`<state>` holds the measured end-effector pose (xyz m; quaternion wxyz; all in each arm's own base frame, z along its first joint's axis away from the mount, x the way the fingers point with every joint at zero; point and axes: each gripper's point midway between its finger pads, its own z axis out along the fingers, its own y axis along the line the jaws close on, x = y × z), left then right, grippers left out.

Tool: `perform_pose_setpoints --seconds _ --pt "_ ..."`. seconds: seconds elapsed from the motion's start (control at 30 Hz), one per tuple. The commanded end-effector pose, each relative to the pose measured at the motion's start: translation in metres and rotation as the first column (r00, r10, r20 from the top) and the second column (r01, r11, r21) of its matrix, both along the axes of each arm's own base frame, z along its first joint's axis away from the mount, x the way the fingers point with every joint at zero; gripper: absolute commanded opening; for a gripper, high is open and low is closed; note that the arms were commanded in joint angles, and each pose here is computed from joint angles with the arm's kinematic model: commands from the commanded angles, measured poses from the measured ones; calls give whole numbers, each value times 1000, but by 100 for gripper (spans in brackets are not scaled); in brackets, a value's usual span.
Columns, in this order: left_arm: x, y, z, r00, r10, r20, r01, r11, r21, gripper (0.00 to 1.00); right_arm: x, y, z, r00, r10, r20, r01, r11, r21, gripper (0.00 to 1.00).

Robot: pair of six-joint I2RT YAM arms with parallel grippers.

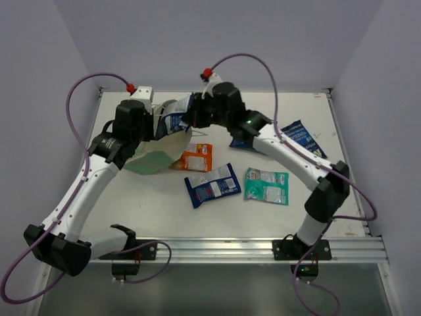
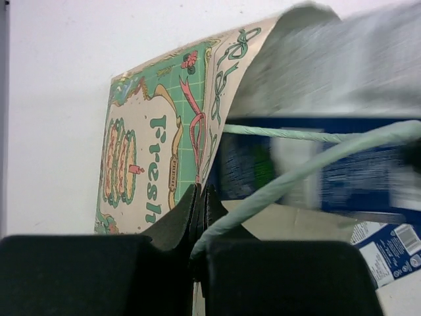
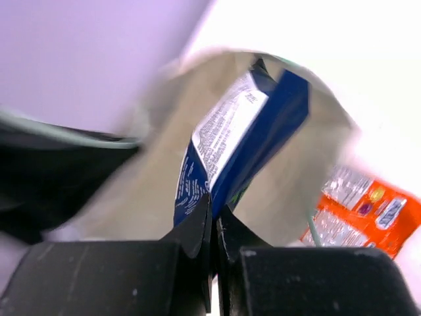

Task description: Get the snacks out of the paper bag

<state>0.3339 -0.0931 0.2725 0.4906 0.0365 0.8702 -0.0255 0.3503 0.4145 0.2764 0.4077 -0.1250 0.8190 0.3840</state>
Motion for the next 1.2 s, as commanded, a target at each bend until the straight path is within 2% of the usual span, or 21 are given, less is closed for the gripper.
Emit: perform_pose_setpoints --seconds 0.0,0.03,0.13,0.27,0.43,0.57,0.63,0.7,0.83,0.9,0.97,1.0,1.03,1.07,1.1,1.13,1.17 --pt "5 19 4 997 74 24 -76 995 71 0 -18 -47 117 990 31 139 -47 993 112 0" --pt "6 21 5 996 84 22 -85 993 80 0 -27 -63 148 983 43 178 -71 986 153 0" --pt "6 28 4 994 110 17 -111 988 109 0 -39 -102 187 969 -2 248 -48 979 196 0" --pt "6 36 2 989 146 4 -146 980 138 0 -23 -143 194 964 -107 242 60 979 194 0" --pt "1 40 3 986 169 -11 -166 977 132 0 28 -164 159 964 -210 160 185 969 161 0" --pt "-4 45 8 982 187 -4 -185 976 117 0 84 -139 111 972 -208 111 190 970 152 0" --pt "-7 49 10 980 197 -1 -195 974 115 0 113 -117 72 985 -168 46 160 977 144 0" --pt "-11 51 18 979 205 14 -205 974 100 0 144 -100 47 987 -155 43 147 978 150 0" --pt "-19 58 32 971 238 36 -240 969 60 0 173 -84 6 990 -128 54 120 984 129 0" --pt "-20 57 37 970 240 44 -241 970 30 0 177 -85 -18 991 -126 44 120 985 122 8" --pt "-18 52 42 975 217 56 -217 976 -7 0 173 -90 -38 991 -131 2 130 986 106 33" --pt "-16 49 46 976 208 70 -207 978 -29 0 167 -100 -67 987 -148 -57 152 986 67 46" --pt "-15 47 48 976 201 78 -198 979 -45 0 162 -107 -77 982 -169 -83 173 984 46 58" --pt "-15 42 52 979 184 88 -178 982 -69 0 155 -121 -73 971 -219 -91 222 975 24 74" --pt "-12 41 57 978 180 107 -172 982 -84 0 143 -138 -96 956 -259 -139 258 966 -29 79" --pt "-13 39 61 978 171 119 -160 982 -96 0 136 -150 -97 950 -285 -132 279 958 -60 84" --pt "-11 39 63 978 165 128 -154 984 -93 0 124 -169 -75 935 -341 -91 334 939 -85 91"
